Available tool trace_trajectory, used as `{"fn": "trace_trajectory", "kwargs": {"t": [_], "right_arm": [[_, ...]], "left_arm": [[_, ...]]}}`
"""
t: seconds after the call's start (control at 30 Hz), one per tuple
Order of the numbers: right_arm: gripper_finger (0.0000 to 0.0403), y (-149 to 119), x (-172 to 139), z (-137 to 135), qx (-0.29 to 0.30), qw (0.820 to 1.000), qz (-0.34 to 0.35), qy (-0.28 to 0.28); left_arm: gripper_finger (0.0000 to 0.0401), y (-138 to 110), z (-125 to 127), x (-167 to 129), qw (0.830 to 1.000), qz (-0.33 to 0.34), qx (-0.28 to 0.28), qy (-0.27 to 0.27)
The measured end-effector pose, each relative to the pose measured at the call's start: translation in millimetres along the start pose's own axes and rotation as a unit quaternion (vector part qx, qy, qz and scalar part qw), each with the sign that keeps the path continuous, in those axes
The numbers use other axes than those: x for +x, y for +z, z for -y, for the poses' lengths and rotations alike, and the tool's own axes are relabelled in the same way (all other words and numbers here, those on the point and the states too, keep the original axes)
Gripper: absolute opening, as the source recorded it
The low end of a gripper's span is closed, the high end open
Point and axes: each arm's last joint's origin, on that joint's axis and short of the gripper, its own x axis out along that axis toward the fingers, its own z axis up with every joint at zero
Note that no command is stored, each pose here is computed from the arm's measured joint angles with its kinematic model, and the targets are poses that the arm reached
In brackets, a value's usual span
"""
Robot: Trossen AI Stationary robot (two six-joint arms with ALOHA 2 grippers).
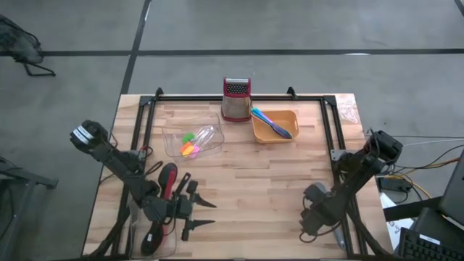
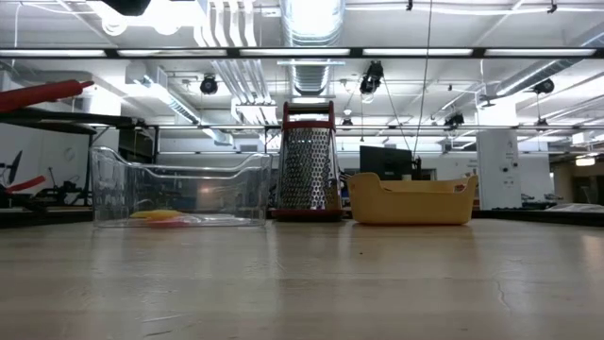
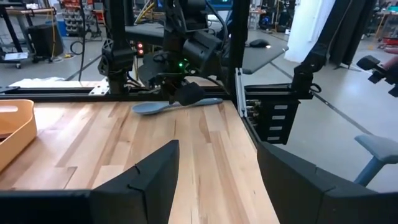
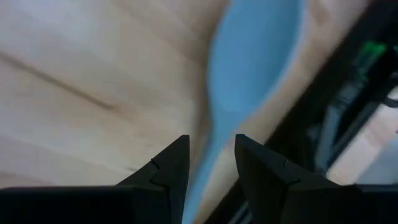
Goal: Pick & Place Kitchen Items
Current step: Put the gray serving spoon into the bottom transparent bin
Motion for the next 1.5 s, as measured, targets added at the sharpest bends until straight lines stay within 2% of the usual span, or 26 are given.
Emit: {"fn": "trace_trajectory", "kwargs": {"t": [0.37,0.67,0.93,1.13,1.3,1.5], "right_arm": [[0.0149,-12.3,5.6,4.4,0.024,1.000,0.004,-0.005],[0.0153,-19.7,25.9,11.3,0.036,0.999,0.003,-0.012],[0.0127,-16.4,44.8,11.5,0.017,1.000,-0.014,0.015],[0.0091,-15.3,47.7,11.8,-0.008,1.000,-0.008,0.019],[0.0055,-15.8,39.7,9.2,-0.012,0.999,0.010,0.038],[0.0053,-14.5,27.6,2.7,-0.045,0.991,0.087,0.089]], "left_arm": [[0.0223,-0.6,0.1,-0.2,1.000,-0.001,0.001,-0.002],[0.0223,-1.1,0.0,-0.3,1.000,-0.003,0.001,-0.002],[0.0223,-1.2,0.0,-0.3,1.000,-0.003,0.002,-0.002],[0.0223,-1.3,-0.1,-0.3,1.000,-0.003,0.002,-0.002],[0.0223,-1.4,-0.2,-0.3,1.000,-0.004,0.003,-0.002],[0.0223,-1.3,-0.3,-0.2,1.000,-0.003,0.012,-0.001]]}}
